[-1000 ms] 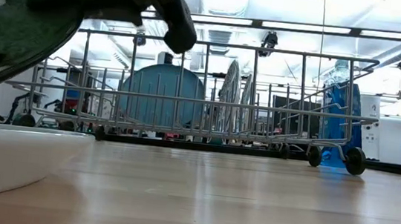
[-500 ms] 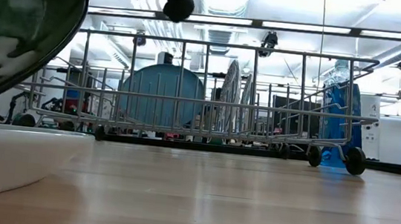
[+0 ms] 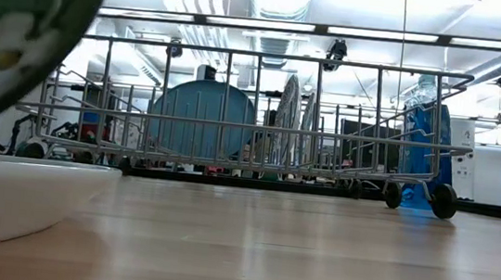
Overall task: Sort dishes
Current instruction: Put the green plate in the dish rack
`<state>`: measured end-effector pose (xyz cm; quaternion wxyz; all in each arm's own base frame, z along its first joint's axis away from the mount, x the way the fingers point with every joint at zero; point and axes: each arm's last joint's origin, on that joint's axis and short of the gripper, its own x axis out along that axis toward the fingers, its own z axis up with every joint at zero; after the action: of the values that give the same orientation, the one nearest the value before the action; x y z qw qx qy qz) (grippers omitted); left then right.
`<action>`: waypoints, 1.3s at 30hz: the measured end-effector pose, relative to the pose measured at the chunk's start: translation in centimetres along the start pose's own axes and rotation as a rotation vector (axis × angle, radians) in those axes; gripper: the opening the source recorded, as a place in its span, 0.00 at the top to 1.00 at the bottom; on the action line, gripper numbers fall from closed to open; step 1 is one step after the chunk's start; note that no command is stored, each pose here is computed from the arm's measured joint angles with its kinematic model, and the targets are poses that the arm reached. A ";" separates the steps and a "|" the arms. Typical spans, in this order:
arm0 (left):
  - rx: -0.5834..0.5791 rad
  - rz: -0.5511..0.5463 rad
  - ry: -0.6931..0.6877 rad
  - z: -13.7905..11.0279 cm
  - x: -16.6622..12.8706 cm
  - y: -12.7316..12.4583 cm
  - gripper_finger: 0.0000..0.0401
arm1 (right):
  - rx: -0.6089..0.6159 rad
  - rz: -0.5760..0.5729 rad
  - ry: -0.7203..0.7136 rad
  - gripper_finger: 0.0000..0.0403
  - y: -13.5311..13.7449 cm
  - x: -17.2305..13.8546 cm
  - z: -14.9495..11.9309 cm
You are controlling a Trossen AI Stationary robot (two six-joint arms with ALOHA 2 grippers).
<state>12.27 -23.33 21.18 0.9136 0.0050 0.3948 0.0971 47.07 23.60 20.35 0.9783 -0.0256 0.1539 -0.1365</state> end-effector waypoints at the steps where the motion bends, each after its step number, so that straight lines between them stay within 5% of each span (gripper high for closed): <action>1: -0.007 -0.002 -0.004 0.1 -0.1 -0.1 0.87 | 0.027 0.010 -0.002 0.95 0.1 -0.1 0.1; 13: 0.042 0.013 -0.092 1.2 -1.0 -0.4 0.91 | 0.185 0.217 0.089 0.70 -0.1 -0.3 0.6; 23: 0.094 0.035 -0.266 2.5 -1.8 -1.0 0.93 | 0.148 0.300 0.168 0.57 0.0 -0.2 -0.2; 28: 0.123 0.018 -0.302 3.2 -2.2 -1.5 0.93 | 0.062 0.305 0.151 0.60 0.1 -0.3 -0.1; 33: 0.122 0.011 -0.323 3.5 -2.4 -1.8 0.93 | 0.012 0.296 0.137 0.77 0.1 -0.3 -0.1; 39: 0.080 0.009 -0.324 3.5 -2.5 -1.7 0.70 | -0.075 0.225 0.121 0.90 -0.2 -0.3 -0.1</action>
<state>13.41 -25.16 25.23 0.9639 0.0585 0.2458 0.0834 46.71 23.51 20.36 0.9747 -0.0364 0.2194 -0.0215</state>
